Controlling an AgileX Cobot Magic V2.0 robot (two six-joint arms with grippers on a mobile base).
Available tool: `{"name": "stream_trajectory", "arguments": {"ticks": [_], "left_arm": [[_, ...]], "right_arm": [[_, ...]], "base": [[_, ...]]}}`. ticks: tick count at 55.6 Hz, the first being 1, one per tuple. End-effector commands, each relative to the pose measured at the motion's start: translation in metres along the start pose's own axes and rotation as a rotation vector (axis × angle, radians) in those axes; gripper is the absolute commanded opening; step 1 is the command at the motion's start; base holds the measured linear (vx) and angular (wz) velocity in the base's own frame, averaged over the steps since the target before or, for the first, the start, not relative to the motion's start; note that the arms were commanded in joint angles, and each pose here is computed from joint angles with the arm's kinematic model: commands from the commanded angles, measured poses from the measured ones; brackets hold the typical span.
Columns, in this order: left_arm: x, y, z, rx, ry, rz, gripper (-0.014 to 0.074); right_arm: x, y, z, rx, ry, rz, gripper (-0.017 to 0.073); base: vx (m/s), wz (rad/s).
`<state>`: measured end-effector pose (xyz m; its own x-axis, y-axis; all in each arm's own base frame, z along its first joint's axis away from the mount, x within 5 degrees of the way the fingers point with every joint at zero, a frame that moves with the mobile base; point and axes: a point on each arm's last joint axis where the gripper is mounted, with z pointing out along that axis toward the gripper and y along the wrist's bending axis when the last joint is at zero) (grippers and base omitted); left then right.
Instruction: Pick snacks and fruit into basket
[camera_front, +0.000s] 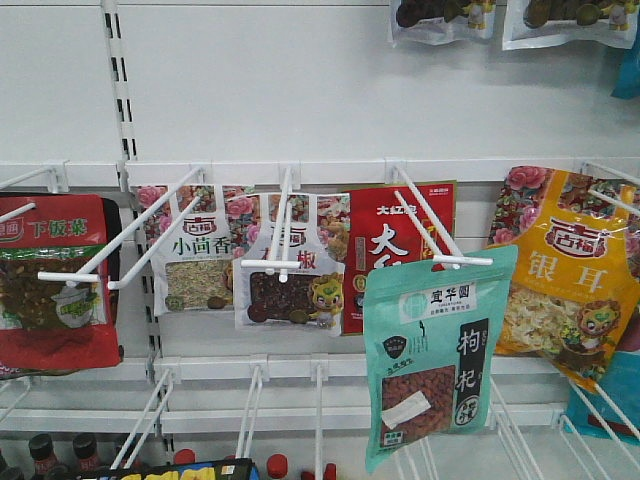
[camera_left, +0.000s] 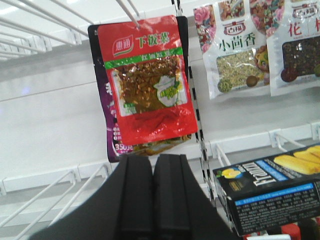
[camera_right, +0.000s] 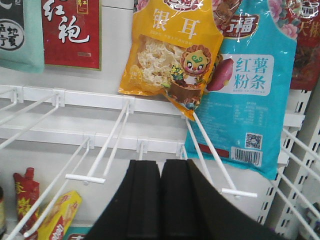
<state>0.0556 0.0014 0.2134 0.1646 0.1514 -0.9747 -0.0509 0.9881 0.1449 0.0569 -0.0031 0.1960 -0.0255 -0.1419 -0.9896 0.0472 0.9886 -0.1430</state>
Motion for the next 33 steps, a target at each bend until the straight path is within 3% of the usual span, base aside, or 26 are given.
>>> {"name": "stream_trajectory", "arguments": {"ticks": [1,13,16,23,26,33], "left_arm": [[-0.009,0.001,-0.002,-0.015,-0.106,-0.013,-0.0009],[-0.015,0.002,-0.002,-0.022,-0.163,-0.015,-0.0009],[-0.021,0.003,-0.003,-0.025,-0.182,-0.015,-0.0009],[-0.049,0.007,-0.005,-0.032,-0.232,-0.014,-0.0009],[-0.066,0.01,-0.007,-0.035,-0.249,-0.014,-0.0009],[-0.109,0.016,-0.01,-0.034,-0.235,-0.014,-0.0009]], "right_arm": [[-0.013,0.0,-0.002,0.016,-0.167,-0.095,-0.0008],[-0.035,-0.001,-0.008,0.03,-0.415,-0.073,-0.0008],[-0.038,-0.002,-0.01,0.034,-0.445,-0.036,-0.0008],[-0.055,-0.009,-0.014,0.046,-0.46,0.137,-0.0008],[-0.069,-0.011,-0.018,0.046,-0.475,0.165,-0.0008],[-0.112,-0.016,-0.028,0.031,-0.446,0.161,-0.0008]], "base": [[0.0,0.0],[0.0,0.0],[0.0,0.0],[0.0,0.0],[0.0,0.0],[0.0,0.0]]}}
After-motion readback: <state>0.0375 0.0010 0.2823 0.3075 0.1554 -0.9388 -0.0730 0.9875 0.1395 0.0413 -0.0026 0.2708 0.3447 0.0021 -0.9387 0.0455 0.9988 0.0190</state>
